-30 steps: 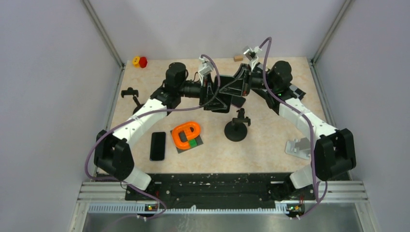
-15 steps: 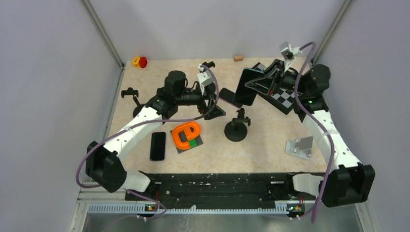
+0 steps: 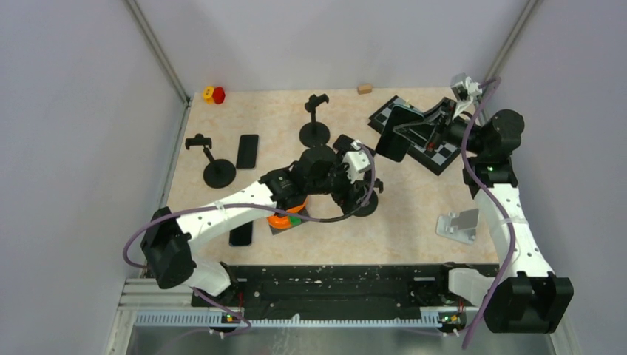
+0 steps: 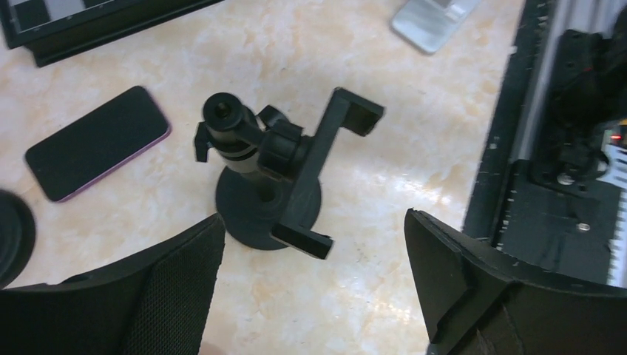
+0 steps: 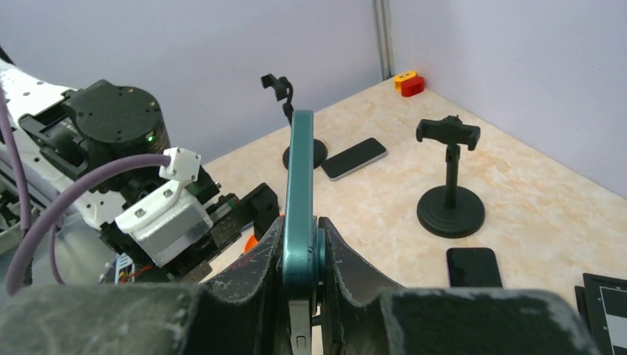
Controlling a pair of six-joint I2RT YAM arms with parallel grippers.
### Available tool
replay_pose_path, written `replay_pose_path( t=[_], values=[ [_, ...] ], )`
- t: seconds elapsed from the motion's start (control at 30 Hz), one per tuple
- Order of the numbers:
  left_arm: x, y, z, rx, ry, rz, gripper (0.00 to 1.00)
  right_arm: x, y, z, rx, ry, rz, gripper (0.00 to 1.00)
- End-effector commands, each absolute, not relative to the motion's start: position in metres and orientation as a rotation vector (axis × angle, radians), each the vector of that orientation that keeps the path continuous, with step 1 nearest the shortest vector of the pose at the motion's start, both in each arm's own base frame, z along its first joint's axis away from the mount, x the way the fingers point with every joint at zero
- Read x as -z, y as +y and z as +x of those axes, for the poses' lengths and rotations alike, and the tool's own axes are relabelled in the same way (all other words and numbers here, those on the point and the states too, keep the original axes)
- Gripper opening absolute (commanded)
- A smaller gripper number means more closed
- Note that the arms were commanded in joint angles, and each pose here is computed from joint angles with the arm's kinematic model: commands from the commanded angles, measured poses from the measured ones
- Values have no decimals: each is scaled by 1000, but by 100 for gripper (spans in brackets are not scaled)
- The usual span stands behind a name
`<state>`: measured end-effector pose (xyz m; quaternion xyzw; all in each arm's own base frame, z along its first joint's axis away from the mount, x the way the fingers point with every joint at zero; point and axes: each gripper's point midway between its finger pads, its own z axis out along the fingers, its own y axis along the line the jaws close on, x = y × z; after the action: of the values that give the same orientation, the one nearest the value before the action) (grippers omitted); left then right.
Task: Place the phone on the phone stand
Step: Install the phone on the phone stand.
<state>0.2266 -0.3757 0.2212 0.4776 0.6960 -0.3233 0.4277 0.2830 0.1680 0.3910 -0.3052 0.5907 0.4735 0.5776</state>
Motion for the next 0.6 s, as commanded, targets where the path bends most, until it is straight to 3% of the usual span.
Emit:
replay_pose_path(
  t=[0.0,0.33,0.57],
  values=[
    [-219,-365,263,575,1740,1086,91,-404,158,280,-999,1312,-713,0],
    [-229,-346,276,455,1726,1017,72,-399,158,281,-1008,1308,-708,0],
    [-240,-335,275,437,1687,992,66,-397,158,280,-1010,1308,-709,0]
  ],
)
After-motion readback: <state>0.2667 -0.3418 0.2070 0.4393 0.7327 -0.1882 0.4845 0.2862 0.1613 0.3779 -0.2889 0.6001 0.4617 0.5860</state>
